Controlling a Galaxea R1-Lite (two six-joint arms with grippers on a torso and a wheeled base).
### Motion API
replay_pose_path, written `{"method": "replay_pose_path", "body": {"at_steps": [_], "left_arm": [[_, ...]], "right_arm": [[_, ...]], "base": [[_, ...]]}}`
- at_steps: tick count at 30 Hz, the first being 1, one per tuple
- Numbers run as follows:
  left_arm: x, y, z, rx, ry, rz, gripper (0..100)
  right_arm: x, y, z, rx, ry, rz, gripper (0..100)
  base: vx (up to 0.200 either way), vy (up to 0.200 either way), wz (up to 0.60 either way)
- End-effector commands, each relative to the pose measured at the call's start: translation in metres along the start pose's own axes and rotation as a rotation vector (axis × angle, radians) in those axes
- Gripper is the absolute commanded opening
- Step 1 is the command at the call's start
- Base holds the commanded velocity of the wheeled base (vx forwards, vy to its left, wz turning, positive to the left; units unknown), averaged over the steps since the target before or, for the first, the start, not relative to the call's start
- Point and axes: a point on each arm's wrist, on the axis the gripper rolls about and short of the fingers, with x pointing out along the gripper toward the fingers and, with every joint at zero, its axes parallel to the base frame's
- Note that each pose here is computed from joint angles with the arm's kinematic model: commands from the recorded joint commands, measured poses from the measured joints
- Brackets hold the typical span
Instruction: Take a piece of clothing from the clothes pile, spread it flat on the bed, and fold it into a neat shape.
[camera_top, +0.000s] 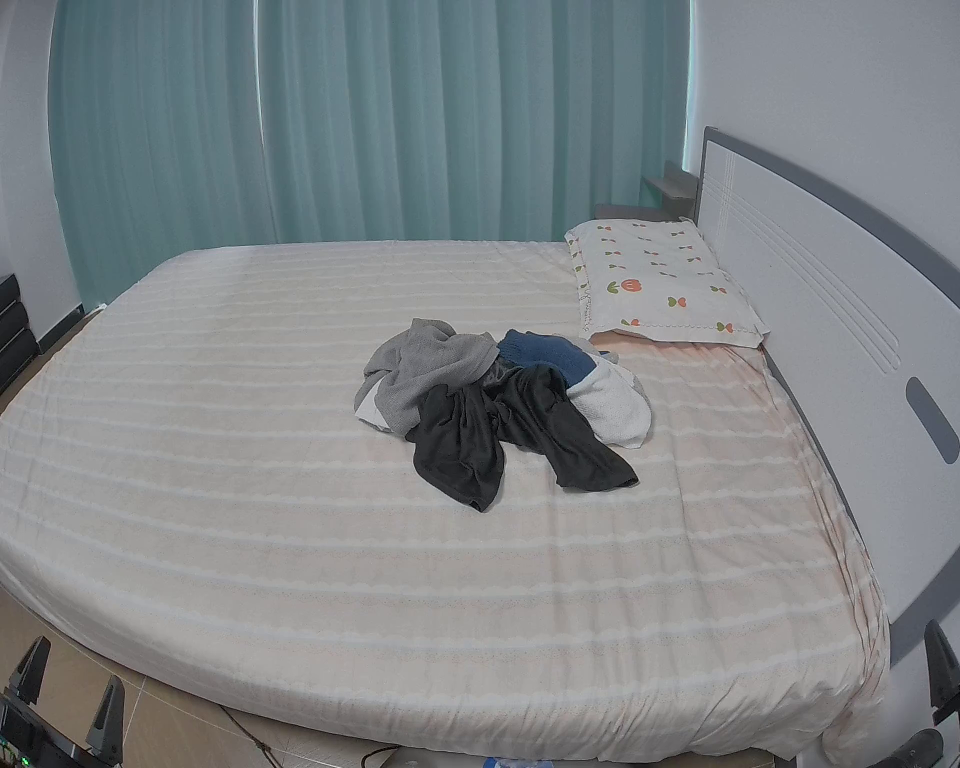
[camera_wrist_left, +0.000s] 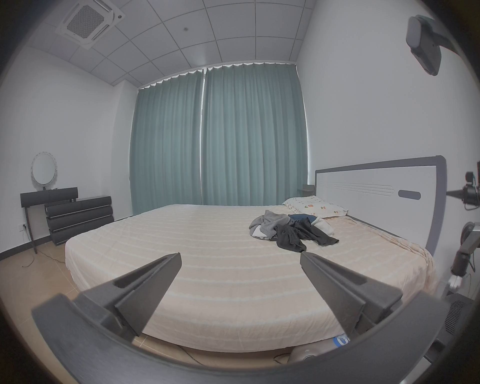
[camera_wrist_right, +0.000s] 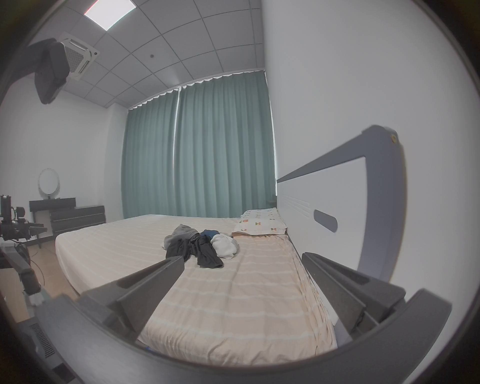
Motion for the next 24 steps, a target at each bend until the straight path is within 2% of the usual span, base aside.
{"method": "replay_pose_path", "body": {"at_steps": [1, 3, 4, 6, 7, 8, 10, 11, 12, 13, 15, 18, 24], "left_arm": [[0.0, 0.0, -0.004, 0.001, -0.003, 0.001, 100], [0.0, 0.0, -0.004, 0.001, -0.003, 0.001, 100], [0.0, 0.0, -0.004, 0.002, -0.003, 0.001, 100], [0.0, 0.0, -0.004, 0.002, -0.003, 0.001, 100], [0.0, 0.0, -0.004, 0.002, -0.003, 0.001, 100], [0.0, 0.0, -0.004, 0.002, -0.003, 0.001, 100], [0.0, 0.0, -0.004, 0.002, -0.003, 0.001, 100], [0.0, 0.0, -0.004, 0.002, -0.003, 0.001, 100], [0.0, 0.0, -0.004, 0.002, -0.003, 0.002, 100], [0.0, 0.0, -0.004, 0.002, -0.003, 0.002, 100], [0.0, 0.0, -0.004, 0.002, -0.003, 0.001, 100], [0.0, 0.0, -0.005, 0.002, -0.001, 0.002, 100], [0.0, 0.0, -0.004, 0.002, -0.003, 0.002, 100]], "right_arm": [[0.06, -0.002, 0.012, 0.013, 0.369, 0.072, 100], [0.062, -0.002, 0.012, 0.016, 0.378, 0.075, 100], [0.087, -0.002, 0.01, 0.028, 0.475, 0.096, 100], [0.114, 0.001, 0.007, 0.058, 0.547, 0.12, 100], [0.118, 0.001, 0.007, 0.065, 0.552, 0.122, 100], [0.142, 0.004, 0.004, 0.116, 0.591, 0.124, 100], [0.167, 0.008, -0.001, 0.162, 0.631, 0.119, 100], [0.167, 0.008, -0.001, 0.162, 0.631, 0.119, 100], [0.199, 0.019, -0.011, 0.186, 0.677, 0.125, 100], [0.201, 0.02, -0.013, 0.187, 0.681, 0.123, 100], [0.236, 0.037, -0.028, 0.203, 0.711, 0.117, 100], [0.275, 0.054, -0.042, 0.252, 0.698, 0.092, 100], [0.349, 0.08, -0.088, 0.268, 0.706, -0.026, 100]], "base": [[0.0, 0.0, 0.0], [0.0, 0.0, 0.0], [0.0, 0.0, 0.0], [0.0, 0.0, 0.0], [0.0, 0.0, 0.0], [0.0, 0.0, 0.0], [0.0, 0.0, 0.0], [0.0, 0.0, 0.0], [0.0, 0.0, 0.0], [0.0, 0.0, 0.0], [0.0, 0.0, 0.0], [0.0, 0.0, 0.0], [0.0, 0.0, 0.0]]}}
